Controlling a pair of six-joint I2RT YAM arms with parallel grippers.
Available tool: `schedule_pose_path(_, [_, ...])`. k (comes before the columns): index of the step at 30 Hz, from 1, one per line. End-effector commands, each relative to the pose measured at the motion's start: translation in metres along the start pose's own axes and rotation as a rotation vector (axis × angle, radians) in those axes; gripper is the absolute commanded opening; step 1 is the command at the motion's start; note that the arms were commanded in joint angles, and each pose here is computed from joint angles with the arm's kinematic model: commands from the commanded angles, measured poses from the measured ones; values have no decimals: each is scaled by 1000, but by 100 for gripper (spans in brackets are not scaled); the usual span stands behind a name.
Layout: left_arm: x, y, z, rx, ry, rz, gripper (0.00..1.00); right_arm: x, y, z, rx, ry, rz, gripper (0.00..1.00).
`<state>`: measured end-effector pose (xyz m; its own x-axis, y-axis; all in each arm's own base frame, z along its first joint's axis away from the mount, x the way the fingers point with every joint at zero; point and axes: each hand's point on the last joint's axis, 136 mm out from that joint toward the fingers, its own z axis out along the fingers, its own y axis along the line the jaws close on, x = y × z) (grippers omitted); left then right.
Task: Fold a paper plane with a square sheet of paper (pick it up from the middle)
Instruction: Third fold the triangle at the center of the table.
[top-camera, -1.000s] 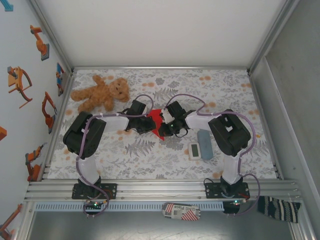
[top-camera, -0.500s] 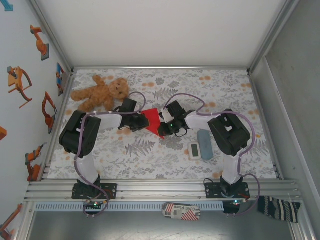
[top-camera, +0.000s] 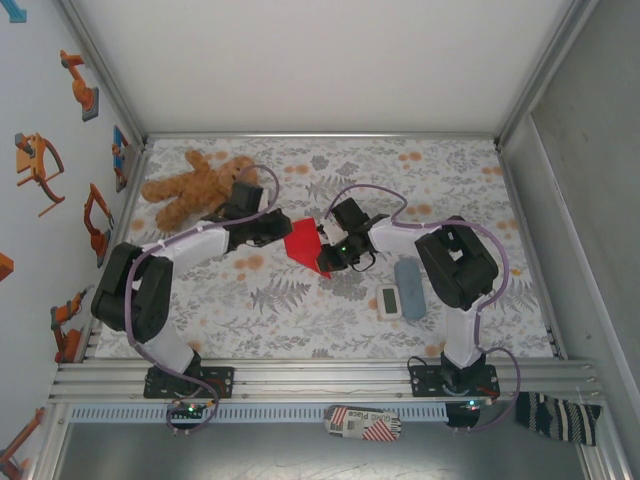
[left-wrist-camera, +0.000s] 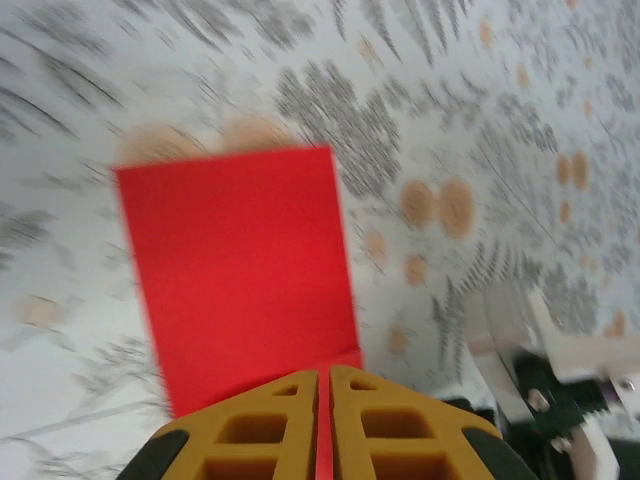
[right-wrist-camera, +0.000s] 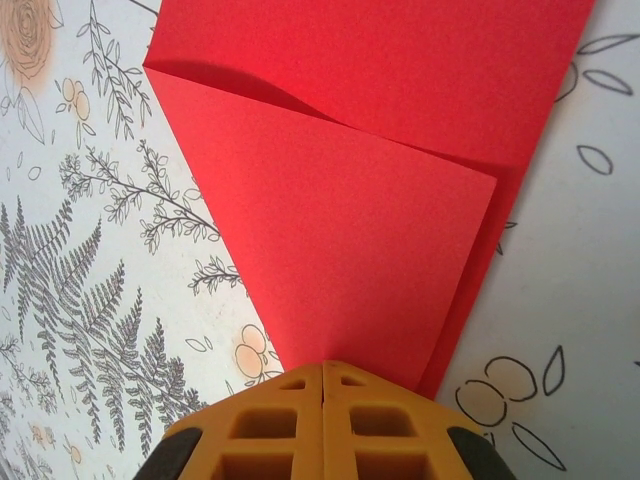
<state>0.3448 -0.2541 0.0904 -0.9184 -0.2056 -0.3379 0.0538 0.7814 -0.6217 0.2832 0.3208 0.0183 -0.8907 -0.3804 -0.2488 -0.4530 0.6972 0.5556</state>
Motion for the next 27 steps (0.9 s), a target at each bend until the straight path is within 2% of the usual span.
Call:
schedule_pose_path(1, [34, -10, 27, 63, 97, -61, 13, 9, -7, 3, 15, 46, 25, 0])
schedule_pose_path(6, [48, 7, 49, 13, 131, -93, 12, 0, -2, -3, 1, 14, 18, 0])
schedule_pose_path(14, [64, 44, 62, -62, 140, -102, 12, -7, 5, -9, -18, -12, 14, 0])
schedule_pose_path(20, [80, 62, 71, -94, 171, -134, 12, -29, 32, -27, -105, -95, 10, 0])
schedule_pose_path(23, [80, 65, 70, -113, 174, -128, 11, -31, 38, -18, -168, -77, 45, 0])
schedule_pose_path(27, [81, 67, 68, -134, 183, -112, 11, -25, 26, -5, -155, -46, 78, 0])
